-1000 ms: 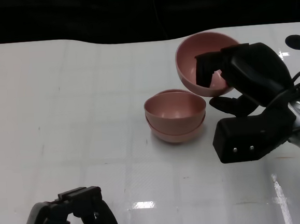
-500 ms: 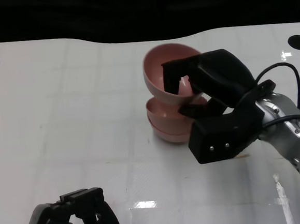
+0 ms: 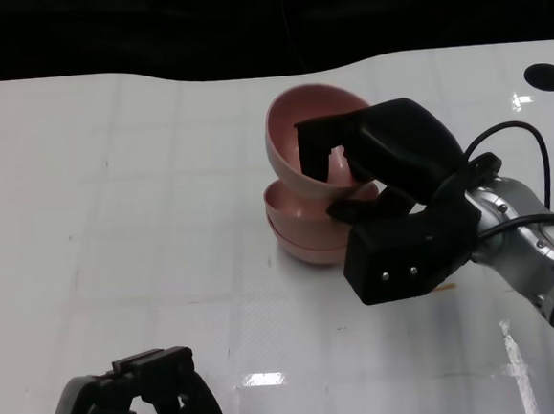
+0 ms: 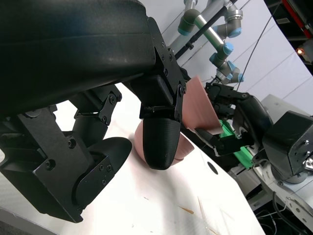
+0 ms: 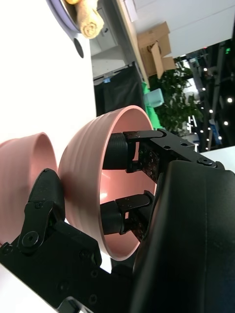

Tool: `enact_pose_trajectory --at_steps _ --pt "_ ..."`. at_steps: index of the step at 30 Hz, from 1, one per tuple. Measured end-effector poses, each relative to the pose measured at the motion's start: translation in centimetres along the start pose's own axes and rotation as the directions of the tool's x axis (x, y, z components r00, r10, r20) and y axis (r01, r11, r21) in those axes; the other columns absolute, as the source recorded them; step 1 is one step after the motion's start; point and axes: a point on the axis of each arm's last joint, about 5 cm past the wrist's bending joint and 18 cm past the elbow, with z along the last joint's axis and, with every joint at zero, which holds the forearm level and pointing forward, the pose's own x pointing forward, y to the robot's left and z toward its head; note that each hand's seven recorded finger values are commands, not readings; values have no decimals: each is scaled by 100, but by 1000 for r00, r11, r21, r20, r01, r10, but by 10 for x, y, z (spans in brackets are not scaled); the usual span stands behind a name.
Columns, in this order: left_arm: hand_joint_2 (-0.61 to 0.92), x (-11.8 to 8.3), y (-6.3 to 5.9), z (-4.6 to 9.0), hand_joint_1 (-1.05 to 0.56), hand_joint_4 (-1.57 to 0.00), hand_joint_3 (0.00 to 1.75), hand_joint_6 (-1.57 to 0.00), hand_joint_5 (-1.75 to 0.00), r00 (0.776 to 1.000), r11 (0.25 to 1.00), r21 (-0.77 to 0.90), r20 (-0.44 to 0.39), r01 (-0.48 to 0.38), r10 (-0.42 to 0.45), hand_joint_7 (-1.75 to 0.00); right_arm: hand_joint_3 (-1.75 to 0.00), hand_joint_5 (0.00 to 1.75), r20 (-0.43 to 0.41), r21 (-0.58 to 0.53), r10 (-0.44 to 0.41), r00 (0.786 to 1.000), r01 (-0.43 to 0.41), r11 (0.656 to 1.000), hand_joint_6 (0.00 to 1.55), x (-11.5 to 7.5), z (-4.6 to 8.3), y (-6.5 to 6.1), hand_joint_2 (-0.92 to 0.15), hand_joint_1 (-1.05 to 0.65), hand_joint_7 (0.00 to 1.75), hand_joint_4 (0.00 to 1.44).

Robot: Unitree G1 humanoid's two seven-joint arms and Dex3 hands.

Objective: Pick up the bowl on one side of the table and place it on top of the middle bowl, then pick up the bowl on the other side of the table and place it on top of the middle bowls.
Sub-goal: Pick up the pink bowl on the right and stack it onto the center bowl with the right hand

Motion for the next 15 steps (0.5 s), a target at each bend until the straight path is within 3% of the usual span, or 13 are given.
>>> enact_pose_trajectory --at_steps 8,15 --pt "26 1 0 1 -1 -86 157 -85 -171 1000 1000 -1 6 0 0 -144 -138 175 18 6 26 999 -26 1000 77 2 1 3 -23 -12 169 99" --pt "26 1 -1 1 -2 -86 157 -85 -170 1000 1000 -5 8 3 -3 -144 -128 175 2 8 46 999 -46 999 73 0 -3 6 -27 -11 172 99"
